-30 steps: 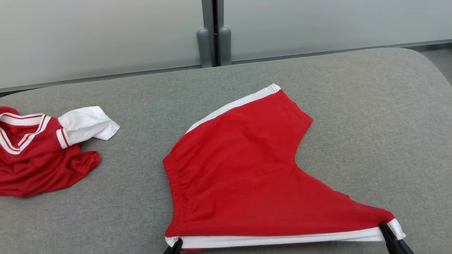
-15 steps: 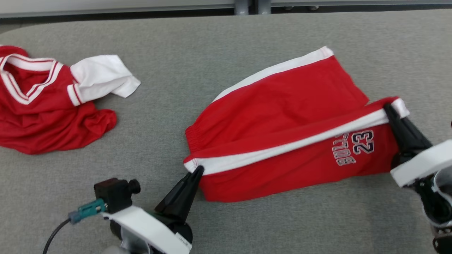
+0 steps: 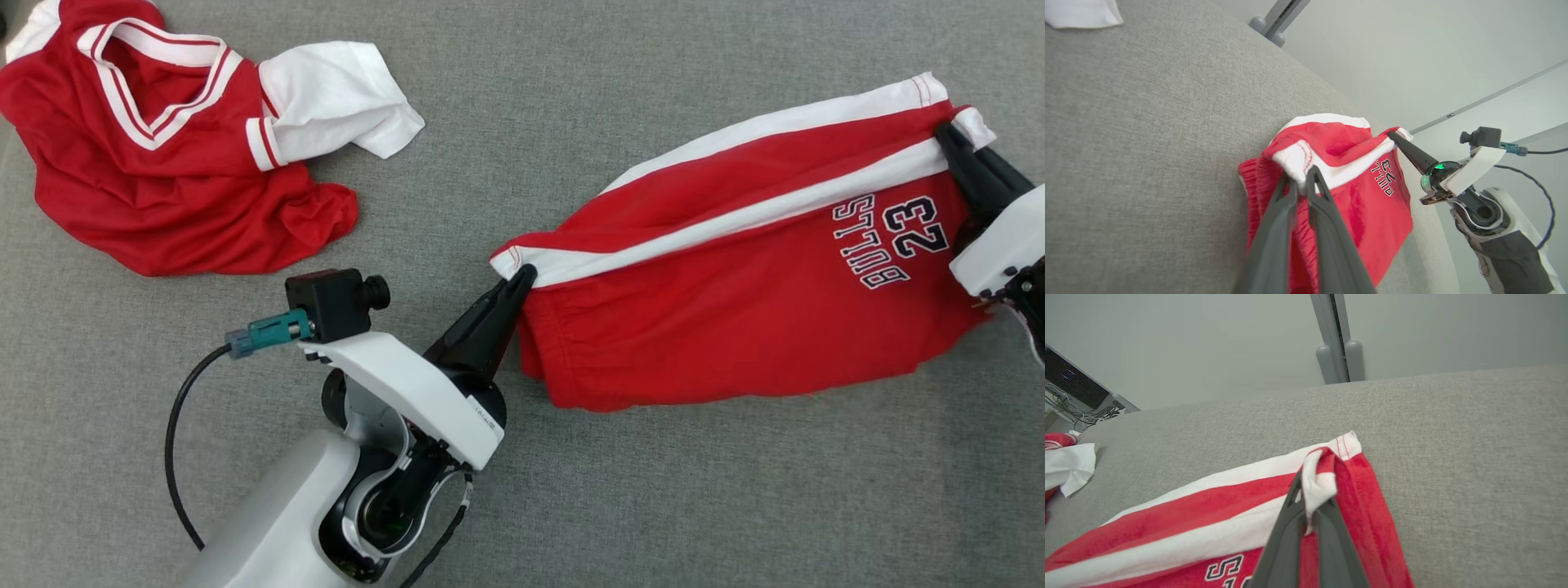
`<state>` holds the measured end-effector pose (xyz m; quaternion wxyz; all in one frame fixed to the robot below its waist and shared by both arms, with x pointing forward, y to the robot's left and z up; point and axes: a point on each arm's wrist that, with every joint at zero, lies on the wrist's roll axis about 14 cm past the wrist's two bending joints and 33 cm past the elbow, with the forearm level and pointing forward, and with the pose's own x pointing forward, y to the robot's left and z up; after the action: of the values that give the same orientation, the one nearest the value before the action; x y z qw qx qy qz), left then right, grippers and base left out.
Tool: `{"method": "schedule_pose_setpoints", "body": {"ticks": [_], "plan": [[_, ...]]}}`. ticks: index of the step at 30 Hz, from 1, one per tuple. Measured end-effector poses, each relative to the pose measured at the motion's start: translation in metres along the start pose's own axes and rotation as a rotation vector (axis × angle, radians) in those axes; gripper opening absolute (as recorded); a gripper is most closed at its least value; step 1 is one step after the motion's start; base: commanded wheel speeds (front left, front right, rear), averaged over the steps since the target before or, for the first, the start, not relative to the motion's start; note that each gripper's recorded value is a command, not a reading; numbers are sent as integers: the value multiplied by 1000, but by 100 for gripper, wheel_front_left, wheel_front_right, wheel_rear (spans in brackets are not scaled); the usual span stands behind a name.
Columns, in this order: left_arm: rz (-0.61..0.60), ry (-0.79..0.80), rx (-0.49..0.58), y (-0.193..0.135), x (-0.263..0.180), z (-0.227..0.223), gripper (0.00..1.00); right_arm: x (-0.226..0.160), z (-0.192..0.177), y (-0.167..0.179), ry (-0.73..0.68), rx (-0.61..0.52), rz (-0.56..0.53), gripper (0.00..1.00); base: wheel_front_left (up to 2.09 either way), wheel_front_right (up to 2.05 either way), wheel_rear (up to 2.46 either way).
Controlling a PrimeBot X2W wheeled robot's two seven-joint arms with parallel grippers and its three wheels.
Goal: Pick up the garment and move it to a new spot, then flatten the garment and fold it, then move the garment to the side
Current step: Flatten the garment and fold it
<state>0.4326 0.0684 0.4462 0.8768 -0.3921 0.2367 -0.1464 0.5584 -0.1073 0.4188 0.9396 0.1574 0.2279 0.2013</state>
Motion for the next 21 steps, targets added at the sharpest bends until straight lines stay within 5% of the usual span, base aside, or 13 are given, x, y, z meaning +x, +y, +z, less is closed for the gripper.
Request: {"method": "schedule_pose_setpoints", "body": {"ticks": [11, 13, 14, 15, 16, 21], "plan": [[53, 21, -40, 24, 24, -2, 2, 28, 6, -15, 49, -73, -22, 0, 0, 0, 0], [66, 13, -44, 28, 27, -1, 35, 33, 6, -12, 60, -80, -15, 0, 0, 0, 0], [71, 12, -46, 29, 28, -1, 67, 35, 6, -12, 61, -80, -15, 23, 0, 0, 0], [77, 4, -50, 31, 29, 0, 100, 37, 8, -13, 58, -85, -17, 81, 0, 0, 0], [91, -10, -52, 33, 30, 2, 100, 39, 10, -13, 51, -91, -19, 100, 0, 0, 0], [140, -50, 2, 43, 32, 10, 100, 43, 15, -15, 25, -103, -33, 100, 0, 0, 0]]}}
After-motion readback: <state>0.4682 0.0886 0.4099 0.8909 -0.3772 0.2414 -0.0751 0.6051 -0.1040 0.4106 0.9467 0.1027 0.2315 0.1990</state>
